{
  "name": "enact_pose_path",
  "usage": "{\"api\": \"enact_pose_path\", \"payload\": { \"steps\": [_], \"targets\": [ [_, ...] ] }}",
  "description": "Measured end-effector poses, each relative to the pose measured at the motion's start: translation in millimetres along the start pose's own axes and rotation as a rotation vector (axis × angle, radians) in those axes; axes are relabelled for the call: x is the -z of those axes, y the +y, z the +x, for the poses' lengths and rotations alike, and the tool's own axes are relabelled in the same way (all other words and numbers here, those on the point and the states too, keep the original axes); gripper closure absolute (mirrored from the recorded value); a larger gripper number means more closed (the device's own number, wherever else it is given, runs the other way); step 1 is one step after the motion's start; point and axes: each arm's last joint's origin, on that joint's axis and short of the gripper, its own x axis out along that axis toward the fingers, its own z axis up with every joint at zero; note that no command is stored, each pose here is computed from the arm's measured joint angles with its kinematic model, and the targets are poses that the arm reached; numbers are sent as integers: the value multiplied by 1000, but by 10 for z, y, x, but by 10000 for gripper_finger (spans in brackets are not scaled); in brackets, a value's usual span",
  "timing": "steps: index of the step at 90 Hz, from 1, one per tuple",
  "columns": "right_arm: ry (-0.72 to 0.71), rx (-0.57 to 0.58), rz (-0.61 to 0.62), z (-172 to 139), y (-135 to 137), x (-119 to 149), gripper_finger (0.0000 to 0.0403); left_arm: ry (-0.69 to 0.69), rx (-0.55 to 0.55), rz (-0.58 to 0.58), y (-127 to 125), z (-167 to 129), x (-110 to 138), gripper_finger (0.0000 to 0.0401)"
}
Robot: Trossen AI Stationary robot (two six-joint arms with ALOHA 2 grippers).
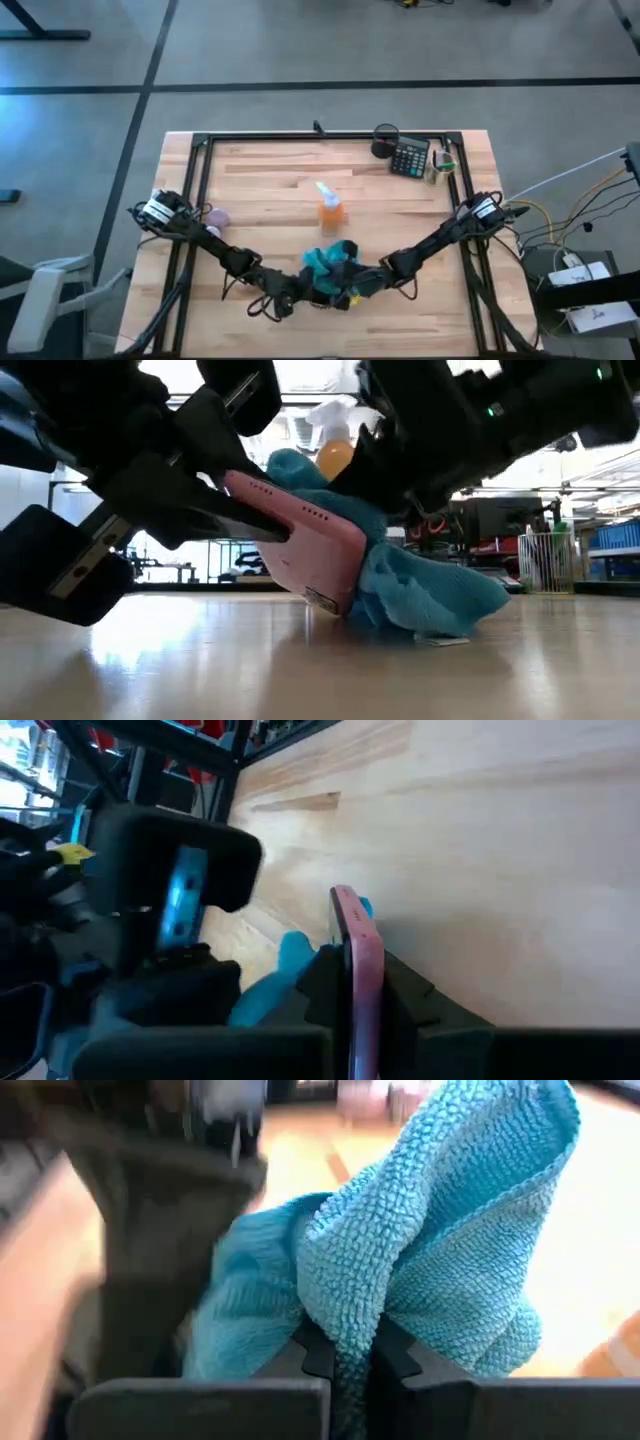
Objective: Apply microfiber cloth
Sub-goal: Wipe the cellphone with the microfiber cloth
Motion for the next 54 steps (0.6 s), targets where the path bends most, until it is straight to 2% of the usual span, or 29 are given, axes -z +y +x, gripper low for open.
{"api": "enact_pose_path", "payload": {
  "steps": [10,33,54],
  "targets": [
    [-141,-47,70,12,24,142,403,12,-25,7,23,4,-12,392],
    [-316,-86,197,260,81,471,403,15,-21,10,1,1,-13,392],
    [-332,-128,193,277,111,482,403,17,-24,9,-3,-2,-16,392]
  ]
}}
